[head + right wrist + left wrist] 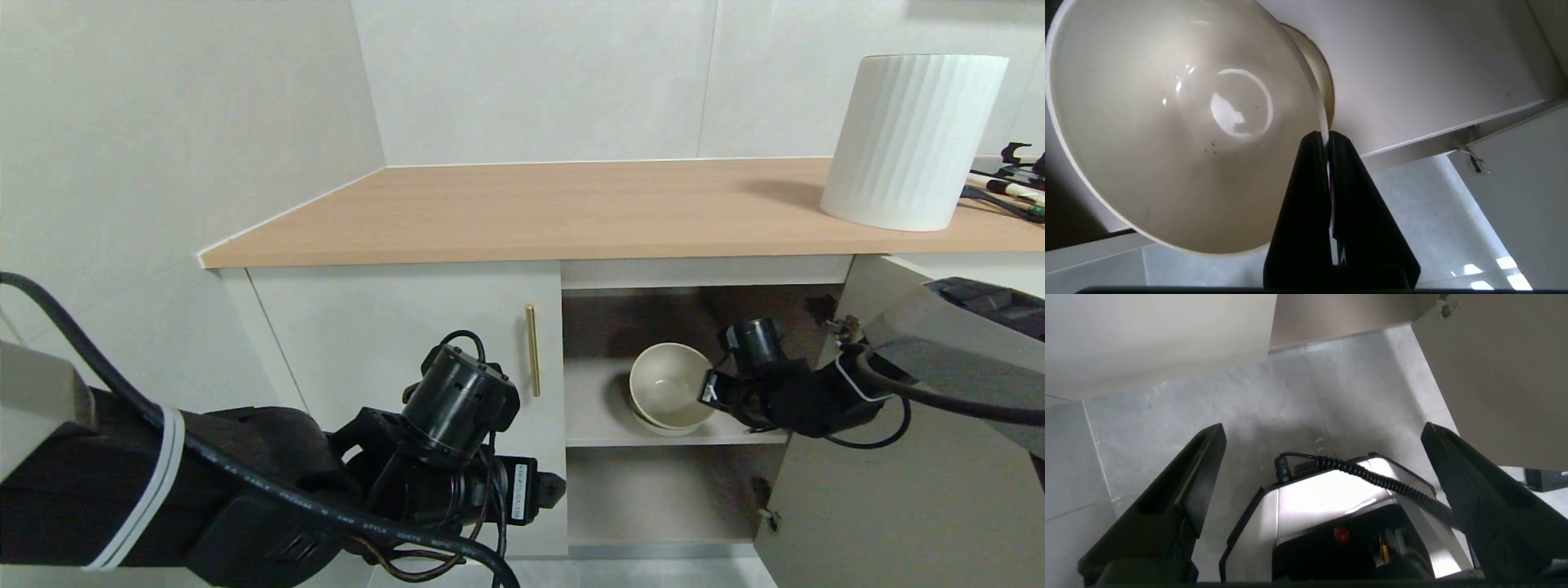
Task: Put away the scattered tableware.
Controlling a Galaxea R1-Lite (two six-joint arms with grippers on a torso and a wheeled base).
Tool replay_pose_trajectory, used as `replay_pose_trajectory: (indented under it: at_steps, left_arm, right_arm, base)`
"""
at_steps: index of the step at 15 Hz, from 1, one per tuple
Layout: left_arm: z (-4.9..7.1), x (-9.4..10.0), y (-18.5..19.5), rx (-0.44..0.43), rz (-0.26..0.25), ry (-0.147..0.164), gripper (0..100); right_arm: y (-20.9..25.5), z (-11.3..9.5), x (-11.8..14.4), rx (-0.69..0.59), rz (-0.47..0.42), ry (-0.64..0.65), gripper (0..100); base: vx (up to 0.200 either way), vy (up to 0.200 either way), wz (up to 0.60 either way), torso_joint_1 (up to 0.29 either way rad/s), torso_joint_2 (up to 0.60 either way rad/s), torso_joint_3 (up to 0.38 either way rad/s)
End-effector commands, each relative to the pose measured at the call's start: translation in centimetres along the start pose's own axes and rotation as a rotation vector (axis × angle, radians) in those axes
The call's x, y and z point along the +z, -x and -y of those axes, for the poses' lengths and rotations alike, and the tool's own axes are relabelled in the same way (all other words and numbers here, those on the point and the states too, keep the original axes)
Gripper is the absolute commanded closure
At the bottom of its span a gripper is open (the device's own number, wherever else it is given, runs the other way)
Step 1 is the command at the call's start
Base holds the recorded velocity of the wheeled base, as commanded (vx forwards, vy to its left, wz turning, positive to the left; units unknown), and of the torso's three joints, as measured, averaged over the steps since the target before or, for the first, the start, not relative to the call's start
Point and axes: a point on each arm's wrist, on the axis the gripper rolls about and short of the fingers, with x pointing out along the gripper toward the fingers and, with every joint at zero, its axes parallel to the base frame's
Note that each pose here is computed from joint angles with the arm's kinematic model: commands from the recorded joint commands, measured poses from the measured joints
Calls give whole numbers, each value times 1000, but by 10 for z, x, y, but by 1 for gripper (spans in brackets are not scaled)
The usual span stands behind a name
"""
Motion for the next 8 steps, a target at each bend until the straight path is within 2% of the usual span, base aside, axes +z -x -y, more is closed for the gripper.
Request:
replay_pose_trajectory:
  at_steps: [1,7,8]
  left_arm:
    - [0,0,0,1,-1,0,0]
    - [0,0,0,1,-1,0,0]
    - [0,0,0,1,-1,0,0]
  right_arm:
    - [-3,2,-1,-7,-2,-2,100]
    - [-5,3,-2,-11,-7,-1,100]
    - [-6,4,-3,-13,-9,0,0]
  base:
    - [0,0,0,0,0,0]
    - [0,0,0,0,0,0]
    - [0,0,0,0,0,0]
